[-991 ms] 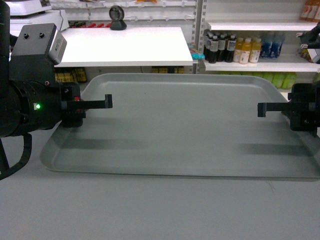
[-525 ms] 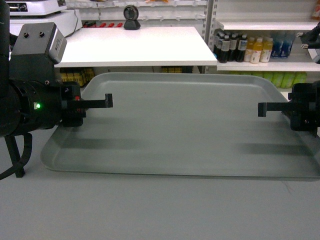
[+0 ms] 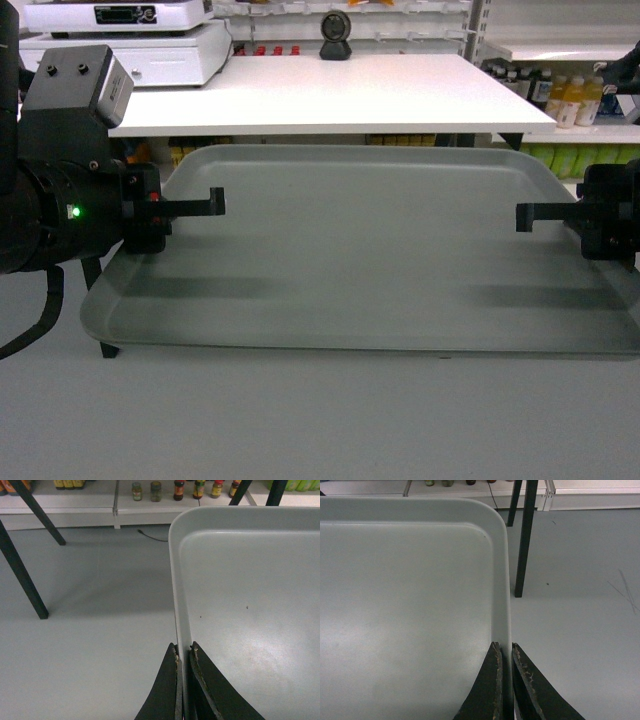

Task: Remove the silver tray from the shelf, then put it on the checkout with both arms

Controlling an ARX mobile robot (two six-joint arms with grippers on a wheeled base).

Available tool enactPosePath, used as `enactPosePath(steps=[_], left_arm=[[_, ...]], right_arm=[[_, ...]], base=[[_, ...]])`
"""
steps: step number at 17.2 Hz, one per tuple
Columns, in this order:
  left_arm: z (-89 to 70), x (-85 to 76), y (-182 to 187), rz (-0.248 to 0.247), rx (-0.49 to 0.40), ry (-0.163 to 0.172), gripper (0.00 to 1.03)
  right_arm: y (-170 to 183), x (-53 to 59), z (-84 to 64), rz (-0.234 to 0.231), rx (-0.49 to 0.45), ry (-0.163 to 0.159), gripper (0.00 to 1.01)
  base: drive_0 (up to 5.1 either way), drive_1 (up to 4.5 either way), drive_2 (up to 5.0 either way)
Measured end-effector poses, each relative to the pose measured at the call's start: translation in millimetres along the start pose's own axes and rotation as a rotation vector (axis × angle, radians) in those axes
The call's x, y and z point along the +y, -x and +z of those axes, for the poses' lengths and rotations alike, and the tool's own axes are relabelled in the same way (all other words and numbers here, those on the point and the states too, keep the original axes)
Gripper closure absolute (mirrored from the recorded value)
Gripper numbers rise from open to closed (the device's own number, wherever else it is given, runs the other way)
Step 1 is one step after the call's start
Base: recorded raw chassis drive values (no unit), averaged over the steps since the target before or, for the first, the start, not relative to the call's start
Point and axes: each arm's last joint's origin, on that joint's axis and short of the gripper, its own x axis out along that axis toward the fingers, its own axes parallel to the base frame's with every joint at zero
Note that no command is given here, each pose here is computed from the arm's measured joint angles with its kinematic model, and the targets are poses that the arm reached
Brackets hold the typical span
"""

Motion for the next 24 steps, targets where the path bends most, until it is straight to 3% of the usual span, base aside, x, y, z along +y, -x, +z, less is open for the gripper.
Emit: enactPosePath(steps=[6, 20, 24], left_arm=[[-0.1, 0.0, 0.0, 0.000, 0.001, 0.000, 0.99], [-0.1, 0.9, -0.2, 0.001, 0.002, 0.001, 0.99], [-0.2, 0.9, -0.2, 0.001, 0.002, 0.001, 0.99]], right_arm=[[0.1, -0.1, 0.1, 0.000, -0.001, 0.000, 0.98], [0.0, -0.1, -0.1, 0.002, 0.002, 0.000, 0.98], [0.0, -0.1, -0.3, 0.002, 0.003, 0.000, 0.98]], base=[[-5.0, 2.44, 2.4], [0.0, -0.02, 0.0], [0.0, 3.56, -3.6]])
